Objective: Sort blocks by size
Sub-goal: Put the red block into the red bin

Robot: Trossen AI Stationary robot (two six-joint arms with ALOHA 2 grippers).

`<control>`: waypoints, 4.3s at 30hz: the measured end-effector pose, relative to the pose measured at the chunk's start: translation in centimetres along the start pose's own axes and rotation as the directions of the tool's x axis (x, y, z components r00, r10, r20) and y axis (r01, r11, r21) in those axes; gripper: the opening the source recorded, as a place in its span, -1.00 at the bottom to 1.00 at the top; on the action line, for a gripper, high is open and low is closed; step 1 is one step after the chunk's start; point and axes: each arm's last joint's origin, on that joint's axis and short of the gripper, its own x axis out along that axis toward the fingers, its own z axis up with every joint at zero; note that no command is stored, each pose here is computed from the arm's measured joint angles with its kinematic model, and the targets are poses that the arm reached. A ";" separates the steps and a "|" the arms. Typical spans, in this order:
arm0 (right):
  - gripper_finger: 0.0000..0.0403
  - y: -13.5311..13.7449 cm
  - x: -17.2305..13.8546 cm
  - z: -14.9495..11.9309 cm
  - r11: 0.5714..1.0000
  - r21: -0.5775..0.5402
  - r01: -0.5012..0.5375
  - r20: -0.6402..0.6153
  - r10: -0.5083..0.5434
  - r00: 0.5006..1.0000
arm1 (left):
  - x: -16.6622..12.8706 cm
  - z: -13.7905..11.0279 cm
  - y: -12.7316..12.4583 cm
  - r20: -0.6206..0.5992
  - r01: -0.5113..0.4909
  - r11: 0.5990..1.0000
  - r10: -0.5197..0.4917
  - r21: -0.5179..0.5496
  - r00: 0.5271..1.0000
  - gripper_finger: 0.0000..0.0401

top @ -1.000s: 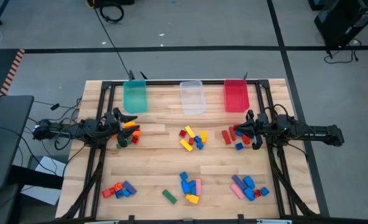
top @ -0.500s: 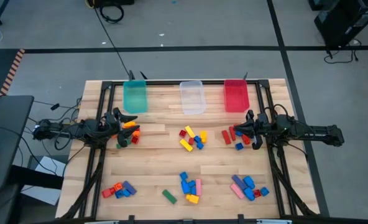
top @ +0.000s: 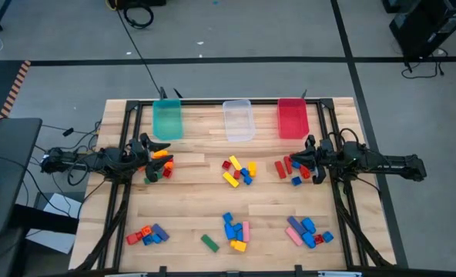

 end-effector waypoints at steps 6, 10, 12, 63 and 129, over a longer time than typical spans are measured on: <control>-0.85 -0.1 0.0 0.1 0.998 -0.059 0.033 0.013 -0.032 0.999 | 0.0 0.0 0.0 0.000 0.000 1.000 0.000 0.000 1.000 0.22; -0.85 -0.1 0.0 0.0 0.998 -0.062 0.034 0.013 -0.033 0.999 | 0.0 0.0 0.0 0.000 0.000 1.000 0.000 0.000 1.000 0.22; -0.85 -0.1 0.0 0.1 0.996 -0.079 0.045 0.017 -0.044 0.999 | 0.0 0.0 0.0 0.000 0.000 1.000 0.000 0.000 1.000 0.22; -0.41 2.2 12.7 10.3 0.634 -0.017 0.773 -0.747 -0.521 0.412 | 0.0 0.0 0.0 0.000 0.000 1.000 0.000 0.000 1.000 0.22; -0.38 -0.8 12.1 -5.5 0.500 -0.131 0.856 -0.908 -0.407 0.099 | 0.0 0.0 0.0 0.001 0.000 1.000 0.000 0.000 1.000 0.22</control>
